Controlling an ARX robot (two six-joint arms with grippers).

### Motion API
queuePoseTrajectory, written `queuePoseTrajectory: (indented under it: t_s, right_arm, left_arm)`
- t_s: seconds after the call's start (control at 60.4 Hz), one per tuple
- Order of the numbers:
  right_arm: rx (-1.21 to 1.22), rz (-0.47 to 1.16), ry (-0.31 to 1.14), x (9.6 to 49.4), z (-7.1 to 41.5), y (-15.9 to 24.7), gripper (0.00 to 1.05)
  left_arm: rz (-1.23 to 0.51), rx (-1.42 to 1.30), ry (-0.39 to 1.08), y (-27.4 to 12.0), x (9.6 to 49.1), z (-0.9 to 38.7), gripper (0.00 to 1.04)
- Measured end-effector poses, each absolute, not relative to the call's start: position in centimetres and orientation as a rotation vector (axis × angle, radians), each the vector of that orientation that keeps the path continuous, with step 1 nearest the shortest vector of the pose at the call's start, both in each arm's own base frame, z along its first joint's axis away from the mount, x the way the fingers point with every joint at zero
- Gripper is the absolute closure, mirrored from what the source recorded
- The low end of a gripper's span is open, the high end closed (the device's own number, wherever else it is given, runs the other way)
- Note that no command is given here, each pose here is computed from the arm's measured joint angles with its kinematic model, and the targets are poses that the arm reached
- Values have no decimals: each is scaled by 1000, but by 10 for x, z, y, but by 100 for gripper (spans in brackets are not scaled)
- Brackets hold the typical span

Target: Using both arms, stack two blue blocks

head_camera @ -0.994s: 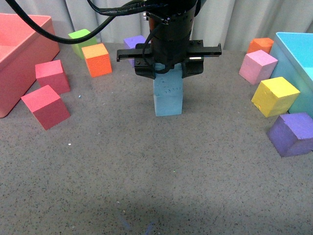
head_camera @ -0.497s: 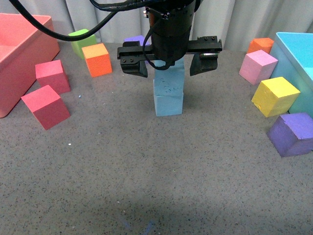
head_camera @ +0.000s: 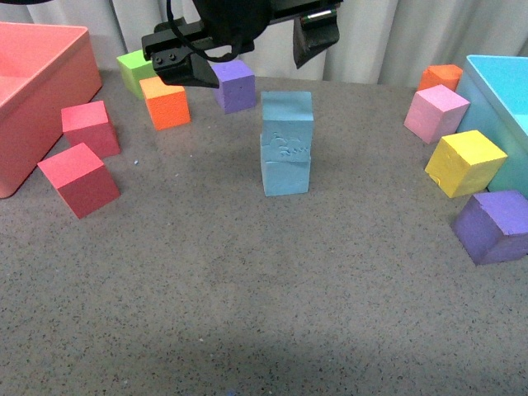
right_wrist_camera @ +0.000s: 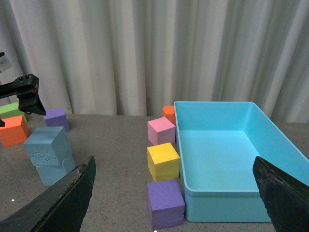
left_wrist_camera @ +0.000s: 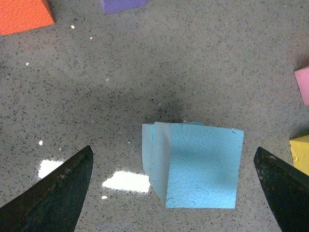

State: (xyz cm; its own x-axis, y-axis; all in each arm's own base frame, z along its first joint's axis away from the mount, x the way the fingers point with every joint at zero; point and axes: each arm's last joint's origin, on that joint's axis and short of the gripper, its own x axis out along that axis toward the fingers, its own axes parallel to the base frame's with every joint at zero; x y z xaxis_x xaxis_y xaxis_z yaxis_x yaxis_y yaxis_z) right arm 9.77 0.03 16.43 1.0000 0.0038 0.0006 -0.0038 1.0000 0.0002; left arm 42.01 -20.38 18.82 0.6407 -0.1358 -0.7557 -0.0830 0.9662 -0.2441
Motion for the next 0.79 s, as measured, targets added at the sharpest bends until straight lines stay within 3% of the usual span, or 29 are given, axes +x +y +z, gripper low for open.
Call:
queuePoseTrajectory:
  t_s: [0.116,0.232,0.315,0.513,0.795]
  right_arm:
    - [0,4,-1,98,164,0,10]
    - [0,1,-1,98,164,0,10]
    - [0,2,-1,98,164,0,10]
    - [0,4,-1,98,164,0,10]
    - [0,3,-1,98,164,0,10]
  left_arm:
    - [21,-110,477,-183,407,171,26]
    - [-19,-57,121,-136,363,167,49]
    - [-14,-57,-8,-109,335,182,64]
    - [6,-23,-5,-62,279,167,101]
    - [-6,-10,4,-33,226,163,101]
